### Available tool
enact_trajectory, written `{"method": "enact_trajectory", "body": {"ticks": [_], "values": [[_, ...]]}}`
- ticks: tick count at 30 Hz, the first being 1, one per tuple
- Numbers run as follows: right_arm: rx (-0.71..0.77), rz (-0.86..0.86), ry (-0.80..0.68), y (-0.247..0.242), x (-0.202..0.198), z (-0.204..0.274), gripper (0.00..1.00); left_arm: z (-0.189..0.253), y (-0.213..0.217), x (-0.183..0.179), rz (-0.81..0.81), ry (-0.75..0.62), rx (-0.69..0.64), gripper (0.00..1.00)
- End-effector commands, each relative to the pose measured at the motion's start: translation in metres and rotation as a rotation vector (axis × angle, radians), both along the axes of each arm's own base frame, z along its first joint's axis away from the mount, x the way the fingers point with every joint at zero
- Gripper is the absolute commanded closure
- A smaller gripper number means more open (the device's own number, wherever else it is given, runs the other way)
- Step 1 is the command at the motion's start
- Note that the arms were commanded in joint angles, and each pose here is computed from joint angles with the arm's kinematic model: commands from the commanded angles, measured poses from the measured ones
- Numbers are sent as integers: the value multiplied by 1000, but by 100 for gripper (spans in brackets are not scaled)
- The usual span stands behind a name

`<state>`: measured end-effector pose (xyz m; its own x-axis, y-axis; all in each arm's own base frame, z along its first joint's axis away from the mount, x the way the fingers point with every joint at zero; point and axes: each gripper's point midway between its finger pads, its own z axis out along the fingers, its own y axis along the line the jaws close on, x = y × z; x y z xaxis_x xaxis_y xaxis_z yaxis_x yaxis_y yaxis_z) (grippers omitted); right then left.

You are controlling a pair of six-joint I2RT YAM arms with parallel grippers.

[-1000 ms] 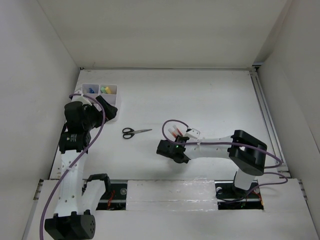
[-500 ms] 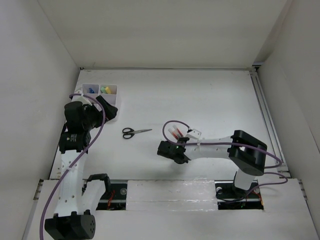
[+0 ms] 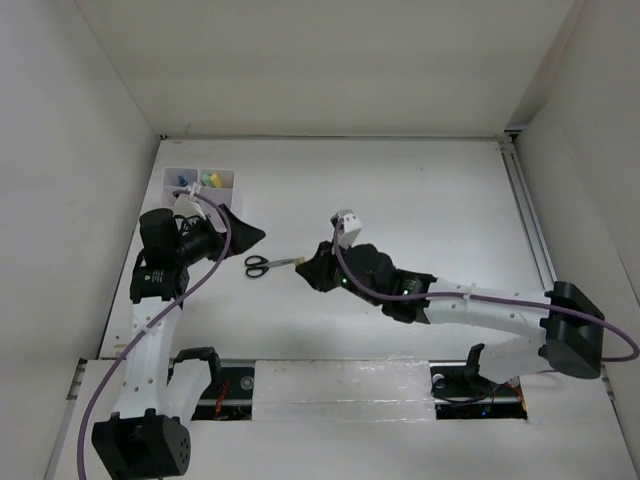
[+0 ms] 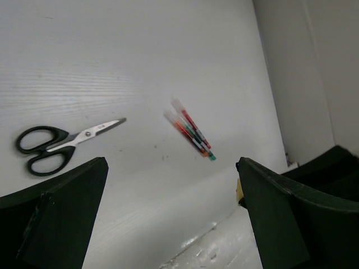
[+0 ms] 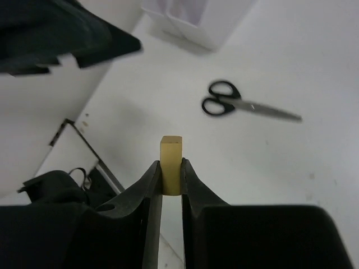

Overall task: Sort the stationery into containers
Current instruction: Pick up the stationery from the center of the board.

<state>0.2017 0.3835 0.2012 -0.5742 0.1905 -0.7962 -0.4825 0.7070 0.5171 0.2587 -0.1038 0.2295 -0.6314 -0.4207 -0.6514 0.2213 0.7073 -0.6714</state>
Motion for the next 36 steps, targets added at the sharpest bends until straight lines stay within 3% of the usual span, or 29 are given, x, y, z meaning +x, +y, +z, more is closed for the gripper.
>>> {"method": "enact_trajectory", "body": {"ticks": [1, 11, 17, 22, 24, 36], "values": [[169, 290, -286, 35, 2, 75, 100, 27, -28, -15, -224, -149, -92, 0], [464, 659, -395, 55, -15, 123, 100, 36, -46, -42, -394, -194, -199, 0], [511, 704, -386, 61, -20, 134, 100, 41, -49, -46, -427, -215, -208, 14], [531, 729, -376, 66, -22, 132, 100, 44, -49, -47, -437, -226, -211, 35], [536, 730, -367, 67, -21, 129, 100, 46, -50, -50, -445, -228, -216, 48], [552, 672, -348, 66, 4, 130, 100, 49, -55, -58, -498, -231, -282, 51]]}}
